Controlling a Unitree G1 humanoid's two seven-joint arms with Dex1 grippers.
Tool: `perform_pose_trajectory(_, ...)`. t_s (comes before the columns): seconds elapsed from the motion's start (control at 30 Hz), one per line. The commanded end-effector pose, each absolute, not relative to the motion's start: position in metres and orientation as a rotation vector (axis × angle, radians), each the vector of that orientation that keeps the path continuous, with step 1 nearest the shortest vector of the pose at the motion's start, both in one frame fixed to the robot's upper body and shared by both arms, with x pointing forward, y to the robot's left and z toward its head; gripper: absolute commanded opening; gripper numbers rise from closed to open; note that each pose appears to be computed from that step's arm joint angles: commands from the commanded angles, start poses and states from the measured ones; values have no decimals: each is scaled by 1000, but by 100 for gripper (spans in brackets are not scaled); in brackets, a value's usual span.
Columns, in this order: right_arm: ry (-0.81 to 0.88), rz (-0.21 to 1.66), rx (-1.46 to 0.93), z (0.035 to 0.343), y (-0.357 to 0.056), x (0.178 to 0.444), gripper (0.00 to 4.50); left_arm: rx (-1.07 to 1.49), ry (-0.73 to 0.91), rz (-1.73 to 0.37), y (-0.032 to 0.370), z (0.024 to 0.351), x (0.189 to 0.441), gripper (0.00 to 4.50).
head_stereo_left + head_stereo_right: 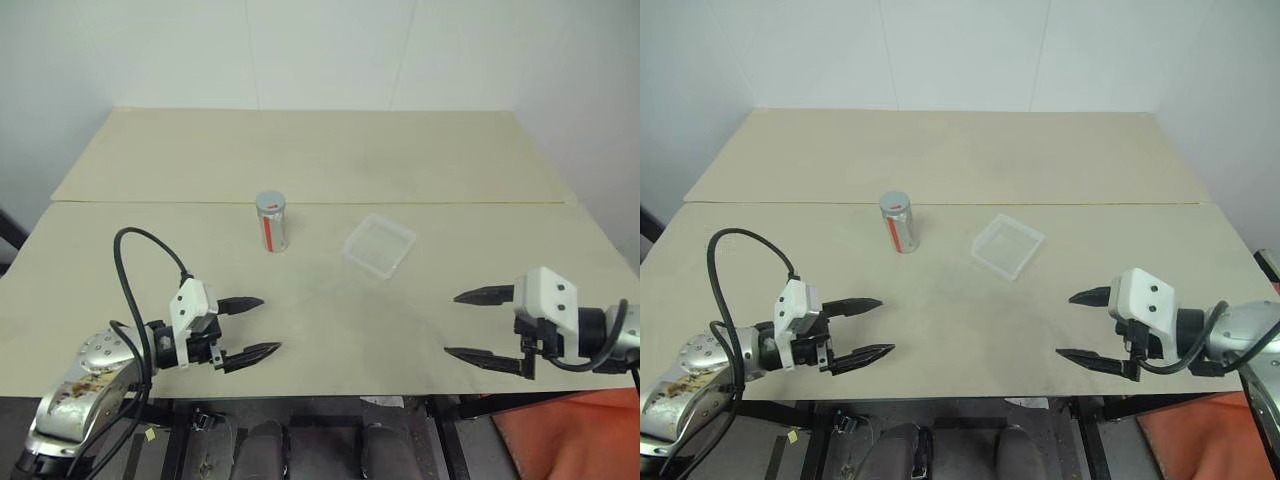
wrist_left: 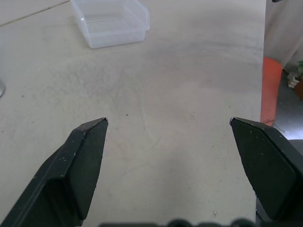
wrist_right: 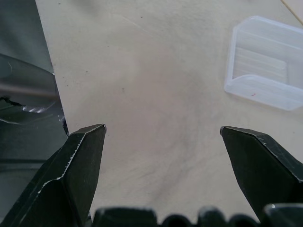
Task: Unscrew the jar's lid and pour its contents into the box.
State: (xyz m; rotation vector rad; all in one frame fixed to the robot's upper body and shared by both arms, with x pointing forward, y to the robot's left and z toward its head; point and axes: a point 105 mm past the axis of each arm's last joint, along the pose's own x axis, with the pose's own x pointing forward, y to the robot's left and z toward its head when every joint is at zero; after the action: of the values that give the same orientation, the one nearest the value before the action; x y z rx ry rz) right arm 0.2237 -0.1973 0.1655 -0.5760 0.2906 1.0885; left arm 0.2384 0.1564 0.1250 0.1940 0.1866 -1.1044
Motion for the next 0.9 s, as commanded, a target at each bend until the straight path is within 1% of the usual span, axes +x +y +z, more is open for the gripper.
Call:
perform_pose_trajectory(0.03,216,1092,-600,178,-194,224,450,224,137,-1114,154,139,236,448)
perform_pose_trajectory(0.23,195,1093,-600,180,-193,234,450,254,144,-1069,164,140,235,448)
perform_pose_trajectory(0.3,168,1066,-597,182,-193,241,450,259,109,-1013,167,142,239,448)
perform_pose_trajectory(0.37,113,1010,-593,188,-190,254,450,243,28,-890,170,149,250,448)
perform_pose_trajectory(0.47,54,950,-577,195,-182,269,450,264,-65,-627,181,149,269,448)
perform_pose_trajectory(0.57,31,929,-576,194,-177,274,450,220,-119,-572,170,146,262,448)
perform_pose_trajectory(0.6,21,919,-574,194,-174,276,450,209,-142,-515,167,145,264,448)
perform_pose_trajectory(0.73,10,923,-575,190,-164,275,450,244,-199,-258,167,139,285,448)
perform_pose_trajectory(0.83,1,926,-569,189,-158,276,450,213,-260,-168,158,138,301,448)
perform_pose_trajectory(0.9,-11,918,-570,192,-156,277,450,160,-281,-161,150,137,311,448)
